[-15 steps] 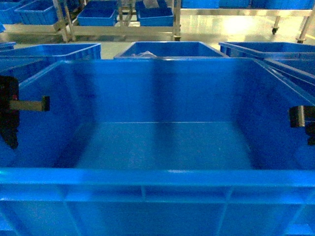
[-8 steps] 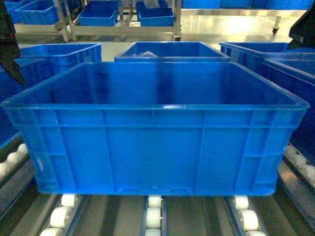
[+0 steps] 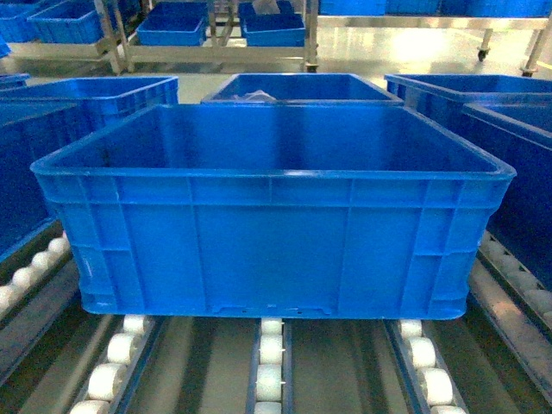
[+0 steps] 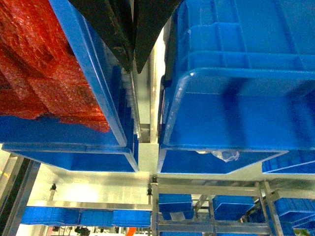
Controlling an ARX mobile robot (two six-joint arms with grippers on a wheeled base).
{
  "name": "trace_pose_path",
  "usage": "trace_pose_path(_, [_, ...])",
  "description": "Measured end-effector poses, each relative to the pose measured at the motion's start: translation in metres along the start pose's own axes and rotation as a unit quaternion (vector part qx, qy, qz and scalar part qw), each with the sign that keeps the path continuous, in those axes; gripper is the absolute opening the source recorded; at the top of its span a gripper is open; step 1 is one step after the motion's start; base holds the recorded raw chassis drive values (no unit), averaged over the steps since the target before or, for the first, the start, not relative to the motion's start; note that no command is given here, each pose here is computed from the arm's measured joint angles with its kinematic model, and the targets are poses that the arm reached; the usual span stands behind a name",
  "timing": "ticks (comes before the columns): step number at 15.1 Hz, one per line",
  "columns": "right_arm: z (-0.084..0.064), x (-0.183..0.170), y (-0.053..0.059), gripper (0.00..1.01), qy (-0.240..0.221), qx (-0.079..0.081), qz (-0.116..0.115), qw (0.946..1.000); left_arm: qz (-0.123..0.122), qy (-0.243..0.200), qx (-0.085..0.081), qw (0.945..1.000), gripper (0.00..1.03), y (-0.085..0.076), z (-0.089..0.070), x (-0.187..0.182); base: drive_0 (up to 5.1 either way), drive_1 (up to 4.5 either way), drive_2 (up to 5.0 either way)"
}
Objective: Place box next to blue box on left shelf
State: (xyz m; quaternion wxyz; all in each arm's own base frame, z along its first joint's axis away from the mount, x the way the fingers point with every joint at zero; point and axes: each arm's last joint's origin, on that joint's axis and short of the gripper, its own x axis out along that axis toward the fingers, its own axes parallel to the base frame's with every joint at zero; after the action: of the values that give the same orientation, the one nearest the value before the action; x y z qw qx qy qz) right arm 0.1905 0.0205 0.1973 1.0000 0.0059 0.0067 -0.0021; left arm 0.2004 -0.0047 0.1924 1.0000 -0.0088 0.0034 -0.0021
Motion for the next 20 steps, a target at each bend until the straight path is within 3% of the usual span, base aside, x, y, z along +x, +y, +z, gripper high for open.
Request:
trace_pose_path(4, [-0.014,-0.028,-0.013,0.01,0.0,-0.003,0.004,1.0,0.004,0.003,0.0,1.0,0.01,0.005,-0.013,-0.031,0.0,0.0,0.0])
trace_pose_path(5, [-0.016,-0.033,-0.021,0.01,-0.001,-0.003,-0.002,1.0,0.004,0.001,0.0,1.0,0.01,0.005,-0.014,-0.037,0.0,0.0,0.0])
trace_pose_path(6, [-0.018,-0.038,-0.022,0.01,-0.003,-0.003,-0.006,1.0,0.004,0.003,0.0,1.0,0.01,0.005,-0.017,-0.042,0.0,0.0,0.0])
trace_pose_path(8, [-0.022,-0.047,-0.021,0.01,-0.001,-0.003,0.001,1.0,0.003,-0.01,0.0,0.9999,0.01,0.005,-0.022,-0.052,0.0,0.0,0.0])
trace_pose_path(10, [-0.027,-0.053,-0.021,0.01,-0.018,-0.003,0.001,0.9998,0.004,0.011,0.0,0.9999,0.01,0.005,-0.03,-0.058,0.0,0.0,0.0])
trace_pose_path(11, [-0.032,-0.056,-0.021,0.01,0.002,-0.003,0.002,1.0,0.003,-0.004,0.0,1.0,0.01,0.005,-0.026,-0.062,0.0,0.0,0.0])
trace_pose_path(13, [-0.027,-0.063,-0.021,0.01,-0.017,-0.003,0.002,0.9999,0.003,-0.006,0.001,1.0,0.01,0.005,-0.024,-0.069,0.0,0.0,0.0])
trace_pose_path(20, [-0.027,-0.077,-0.021,0.01,-0.014,-0.003,0.002,0.9999,0.003,-0.011,0.0,0.9999,0.01,0.005,-0.021,-0.086,0.0,0.0,0.0])
